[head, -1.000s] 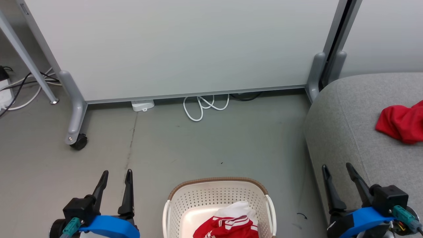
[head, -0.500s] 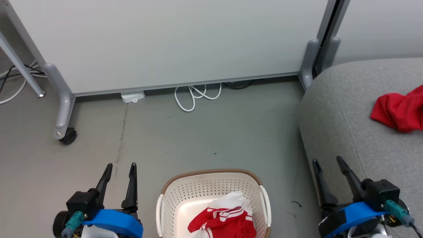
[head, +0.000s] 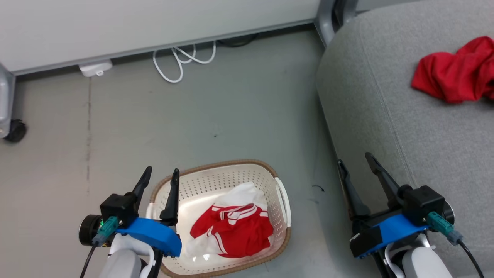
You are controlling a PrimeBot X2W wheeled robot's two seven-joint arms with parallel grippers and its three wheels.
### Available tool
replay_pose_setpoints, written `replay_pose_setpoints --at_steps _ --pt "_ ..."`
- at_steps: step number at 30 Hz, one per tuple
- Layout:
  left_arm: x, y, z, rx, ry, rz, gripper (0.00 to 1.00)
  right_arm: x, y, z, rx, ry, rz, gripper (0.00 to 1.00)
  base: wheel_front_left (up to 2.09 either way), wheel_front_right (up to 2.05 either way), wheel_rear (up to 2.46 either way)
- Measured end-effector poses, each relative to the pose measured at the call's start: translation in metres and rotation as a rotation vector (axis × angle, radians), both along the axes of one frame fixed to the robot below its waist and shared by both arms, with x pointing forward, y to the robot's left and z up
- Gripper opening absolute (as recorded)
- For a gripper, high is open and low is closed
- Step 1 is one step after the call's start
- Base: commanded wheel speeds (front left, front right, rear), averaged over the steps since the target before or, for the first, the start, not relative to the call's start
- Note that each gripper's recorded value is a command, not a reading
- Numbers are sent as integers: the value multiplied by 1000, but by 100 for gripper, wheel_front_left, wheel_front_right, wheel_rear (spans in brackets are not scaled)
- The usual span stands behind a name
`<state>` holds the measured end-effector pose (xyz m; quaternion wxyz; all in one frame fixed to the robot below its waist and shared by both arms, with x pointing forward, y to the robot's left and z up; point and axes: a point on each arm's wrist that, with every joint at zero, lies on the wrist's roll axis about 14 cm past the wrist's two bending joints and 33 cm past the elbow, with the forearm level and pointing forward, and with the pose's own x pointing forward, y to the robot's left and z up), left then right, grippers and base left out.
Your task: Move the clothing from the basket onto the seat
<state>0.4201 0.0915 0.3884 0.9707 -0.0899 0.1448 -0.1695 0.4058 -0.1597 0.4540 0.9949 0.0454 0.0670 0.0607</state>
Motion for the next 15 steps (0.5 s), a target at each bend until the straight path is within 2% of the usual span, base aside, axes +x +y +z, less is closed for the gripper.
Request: replay_pose_setpoints --at_steps 9,15 --pt "6 -62 -63 2 161 -215 100 4 -24 -28 -17 59 -64 100 0 0 0" --pt "-2 -85 -112 28 285 -325 100 5 -37 -49 -25 109 -102 100 0 0 0"
